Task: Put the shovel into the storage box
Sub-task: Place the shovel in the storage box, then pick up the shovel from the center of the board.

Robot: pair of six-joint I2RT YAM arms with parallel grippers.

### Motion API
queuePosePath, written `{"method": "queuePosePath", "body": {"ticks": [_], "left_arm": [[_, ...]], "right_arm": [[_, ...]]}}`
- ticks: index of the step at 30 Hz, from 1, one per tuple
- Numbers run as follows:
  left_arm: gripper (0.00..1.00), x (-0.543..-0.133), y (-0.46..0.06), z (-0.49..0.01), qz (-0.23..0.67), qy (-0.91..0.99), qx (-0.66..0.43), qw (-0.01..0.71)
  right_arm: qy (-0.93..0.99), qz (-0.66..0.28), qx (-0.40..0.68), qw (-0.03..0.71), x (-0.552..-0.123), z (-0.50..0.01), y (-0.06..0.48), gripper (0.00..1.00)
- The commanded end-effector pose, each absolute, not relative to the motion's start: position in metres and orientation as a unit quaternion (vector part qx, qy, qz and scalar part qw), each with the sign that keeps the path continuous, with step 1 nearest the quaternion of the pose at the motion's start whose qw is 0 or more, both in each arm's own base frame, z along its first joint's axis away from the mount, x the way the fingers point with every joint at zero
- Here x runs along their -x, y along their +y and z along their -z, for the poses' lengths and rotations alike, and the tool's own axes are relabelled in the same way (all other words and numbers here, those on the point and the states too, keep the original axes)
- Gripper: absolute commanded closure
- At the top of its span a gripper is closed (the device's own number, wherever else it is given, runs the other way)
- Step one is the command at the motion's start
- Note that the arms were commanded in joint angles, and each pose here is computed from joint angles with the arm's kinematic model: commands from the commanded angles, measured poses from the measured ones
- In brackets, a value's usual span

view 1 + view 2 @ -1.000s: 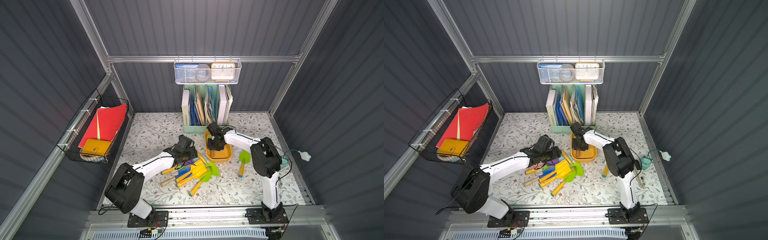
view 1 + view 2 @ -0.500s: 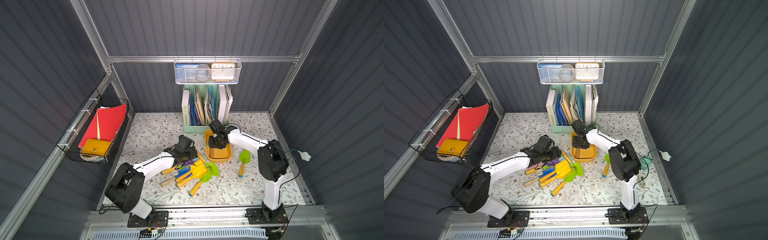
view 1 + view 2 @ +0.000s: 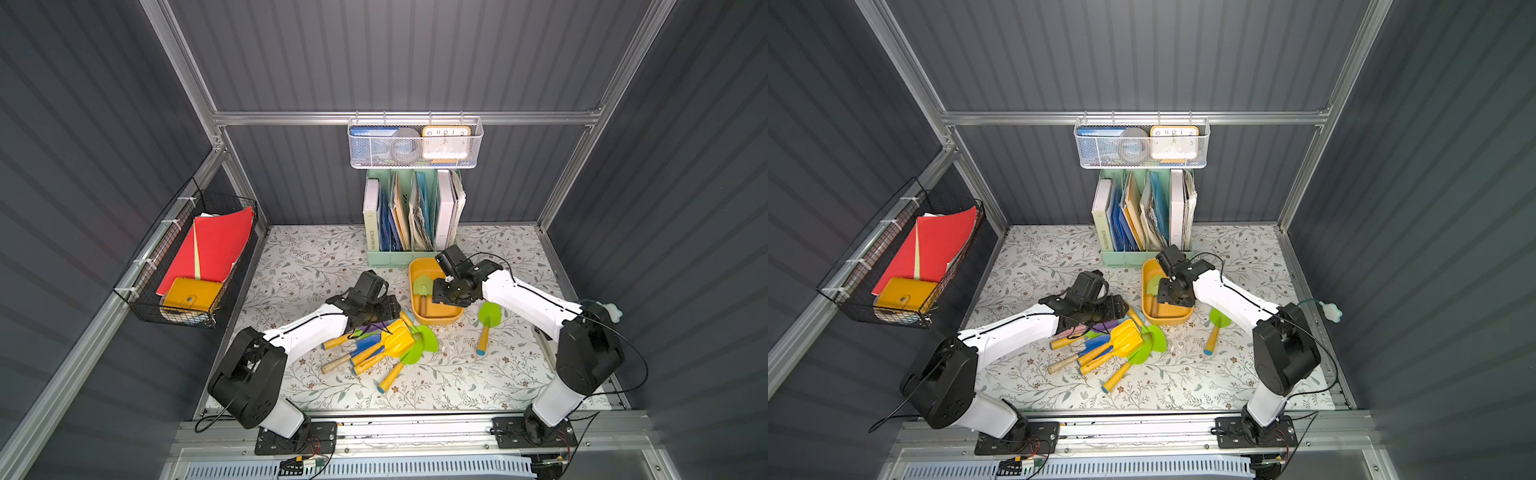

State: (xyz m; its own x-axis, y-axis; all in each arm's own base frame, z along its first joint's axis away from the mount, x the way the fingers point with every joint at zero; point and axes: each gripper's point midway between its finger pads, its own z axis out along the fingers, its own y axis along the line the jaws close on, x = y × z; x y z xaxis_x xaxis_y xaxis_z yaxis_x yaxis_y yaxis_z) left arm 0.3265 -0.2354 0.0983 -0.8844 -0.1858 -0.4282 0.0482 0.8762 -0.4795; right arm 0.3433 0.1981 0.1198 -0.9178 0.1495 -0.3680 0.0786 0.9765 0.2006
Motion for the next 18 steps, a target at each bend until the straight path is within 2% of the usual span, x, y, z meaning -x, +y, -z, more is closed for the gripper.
{"method": "queuePosePath", "body": {"ticks": [1, 9, 18], "left_arm": [[0.24, -0.321, -0.254, -0.12, 0.281, 0.93, -0.003, 0.238], [0.25, -0.312, -0.282, -0.125, 0.299, 0.925, -0.04, 0.23], [0.28, -0.303, -0.312, -0.127, 0.304, 0.923, -0.064, 0.229]], "right_arm": [[0.976, -0.063, -0.081, 0.19, -0.327, -0.124, 0.176, 0.4], [0.972, -0.037, -0.137, 0.187, -0.293, -0.128, 0.126, 0.39], [0.968, -0.019, -0.192, 0.163, -0.257, -0.107, 0.081, 0.4]]}}
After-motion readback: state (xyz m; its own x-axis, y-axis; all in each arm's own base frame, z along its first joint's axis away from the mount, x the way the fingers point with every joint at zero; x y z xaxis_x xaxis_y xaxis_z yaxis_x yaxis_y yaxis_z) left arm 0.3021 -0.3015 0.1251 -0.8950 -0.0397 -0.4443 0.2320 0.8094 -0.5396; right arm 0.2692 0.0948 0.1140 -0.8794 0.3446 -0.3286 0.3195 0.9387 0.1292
